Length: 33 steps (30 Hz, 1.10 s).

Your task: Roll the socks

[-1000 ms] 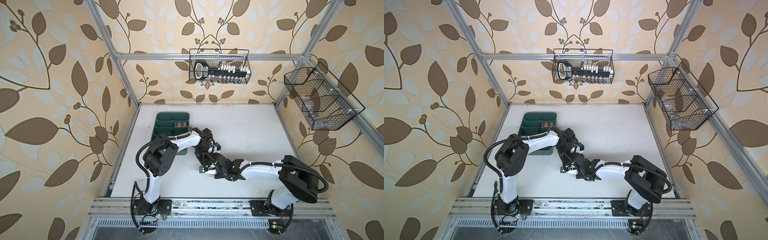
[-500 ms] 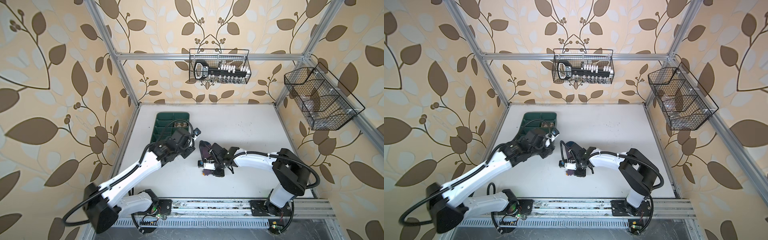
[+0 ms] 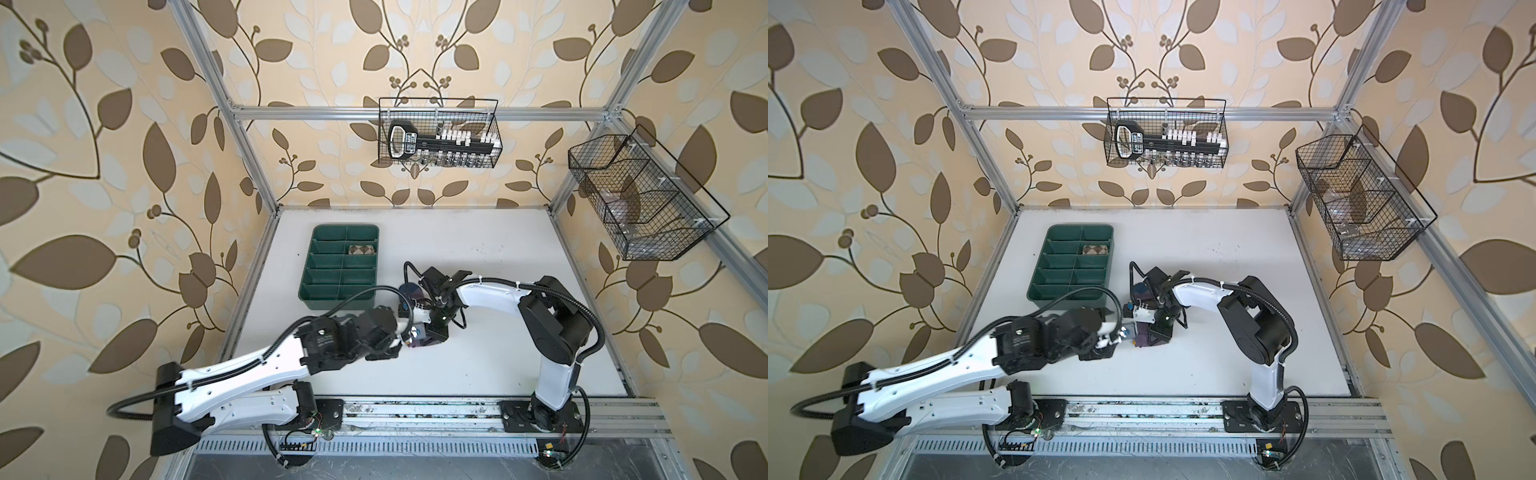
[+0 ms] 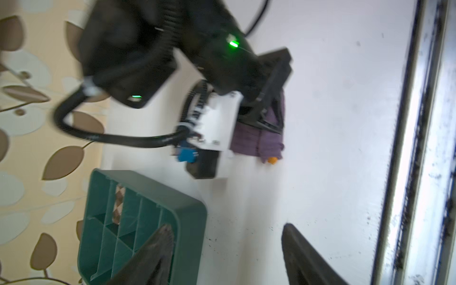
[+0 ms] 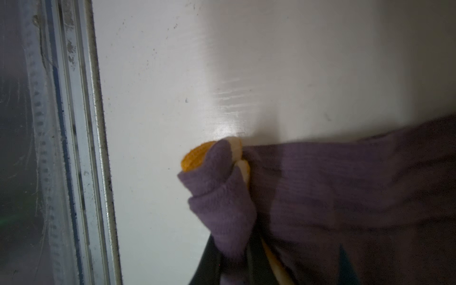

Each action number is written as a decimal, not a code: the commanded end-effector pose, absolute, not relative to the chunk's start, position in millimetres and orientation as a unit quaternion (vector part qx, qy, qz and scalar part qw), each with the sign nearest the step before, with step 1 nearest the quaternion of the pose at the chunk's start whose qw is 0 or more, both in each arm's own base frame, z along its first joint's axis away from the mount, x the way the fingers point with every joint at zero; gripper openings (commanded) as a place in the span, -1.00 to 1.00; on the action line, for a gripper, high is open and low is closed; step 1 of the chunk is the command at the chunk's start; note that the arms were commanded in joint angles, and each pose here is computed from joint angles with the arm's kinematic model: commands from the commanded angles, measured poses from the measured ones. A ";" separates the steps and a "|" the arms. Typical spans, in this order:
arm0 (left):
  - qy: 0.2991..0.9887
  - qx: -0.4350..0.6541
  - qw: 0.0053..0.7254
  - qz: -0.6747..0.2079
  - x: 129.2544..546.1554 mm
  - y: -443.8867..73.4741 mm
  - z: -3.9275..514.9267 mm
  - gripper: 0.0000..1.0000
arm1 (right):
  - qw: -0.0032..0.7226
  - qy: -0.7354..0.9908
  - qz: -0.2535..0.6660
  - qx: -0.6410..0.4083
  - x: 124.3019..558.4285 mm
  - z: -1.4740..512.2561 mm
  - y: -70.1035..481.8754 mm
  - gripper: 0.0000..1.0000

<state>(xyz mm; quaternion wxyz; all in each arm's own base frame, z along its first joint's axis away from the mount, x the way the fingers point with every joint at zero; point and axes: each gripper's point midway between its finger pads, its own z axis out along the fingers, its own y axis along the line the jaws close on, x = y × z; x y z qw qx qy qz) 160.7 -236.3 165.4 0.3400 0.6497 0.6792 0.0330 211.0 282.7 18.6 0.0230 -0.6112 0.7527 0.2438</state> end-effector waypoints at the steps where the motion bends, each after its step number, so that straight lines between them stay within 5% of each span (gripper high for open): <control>1: 0.663 0.669 0.322 0.094 169.0 -249.1 136.1 0.44 | -0.048 0.767 0.165 -0.618 211.6 -25.2 238.4 -0.71; 16: 0.700 0.642 0.297 0.103 204.8 -308.0 34.9 0.34 | -0.030 0.766 0.192 -0.613 213.9 -20.5 244.3 -0.65; 19: 0.714 0.626 0.290 0.117 215.2 -301.5 26.7 0.09 | -0.023 0.765 0.200 -0.612 212.8 -15.2 246.3 -0.64; 23: 0.722 0.622 0.274 0.127 220.9 -294.9 20.0 -0.56 | 0.003 0.770 0.215 -0.600 212.8 2.7 250.8 -0.64; 26: 0.731 0.616 0.262 0.132 226.3 -288.7 20.2 -0.84 | 0.038 0.770 0.221 -0.597 213.0 22.9 253.1 -0.59; 33: 0.732 0.631 0.235 0.098 222.2 -282.5 27.8 -0.97 | 0.110 0.799 0.177 -0.564 229.2 59.1 228.7 -0.11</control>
